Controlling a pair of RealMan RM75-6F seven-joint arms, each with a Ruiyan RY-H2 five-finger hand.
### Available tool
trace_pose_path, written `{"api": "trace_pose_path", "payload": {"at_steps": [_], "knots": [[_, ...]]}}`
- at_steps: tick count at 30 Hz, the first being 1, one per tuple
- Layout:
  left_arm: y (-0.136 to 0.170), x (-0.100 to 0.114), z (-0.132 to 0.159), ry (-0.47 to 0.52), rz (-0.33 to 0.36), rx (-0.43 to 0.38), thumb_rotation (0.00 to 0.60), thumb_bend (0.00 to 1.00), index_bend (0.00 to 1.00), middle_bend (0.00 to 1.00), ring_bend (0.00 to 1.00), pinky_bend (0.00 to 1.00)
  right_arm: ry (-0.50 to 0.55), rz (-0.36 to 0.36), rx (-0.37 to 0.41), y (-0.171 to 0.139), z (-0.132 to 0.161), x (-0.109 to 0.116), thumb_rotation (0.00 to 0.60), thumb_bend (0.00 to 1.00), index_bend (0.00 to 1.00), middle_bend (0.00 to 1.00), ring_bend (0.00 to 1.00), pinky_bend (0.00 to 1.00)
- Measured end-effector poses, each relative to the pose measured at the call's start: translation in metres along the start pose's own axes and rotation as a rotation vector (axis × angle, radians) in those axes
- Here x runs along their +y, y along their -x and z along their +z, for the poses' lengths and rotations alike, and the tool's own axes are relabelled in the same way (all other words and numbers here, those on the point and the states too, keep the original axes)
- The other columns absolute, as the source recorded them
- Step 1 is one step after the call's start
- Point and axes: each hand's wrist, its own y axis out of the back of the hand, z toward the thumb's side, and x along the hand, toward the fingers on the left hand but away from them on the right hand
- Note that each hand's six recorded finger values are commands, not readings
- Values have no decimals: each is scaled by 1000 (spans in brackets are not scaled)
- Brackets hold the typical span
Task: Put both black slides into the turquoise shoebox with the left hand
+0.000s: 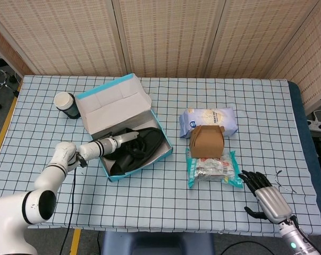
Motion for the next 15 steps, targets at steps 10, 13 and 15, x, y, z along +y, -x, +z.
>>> {"api": "trace_pose_path", "payload": {"at_steps": [10,13,15], "knots": [[-4,-11,-15,-36,-22,52,600,779,670,781,403,364,-1,1,4,-1,1,0,600,165,0,0,0,0],[-4,-16,-20,-46,-36,65,600,760,644,726,387,356,1,3,7,-1,1,0,600,165,0,0,0,0],[-4,-15,-19,-53,-34,59,600,710,581,614,339,332,3,0,7,-2,1,1,600,165,0,0,0,0]]}}
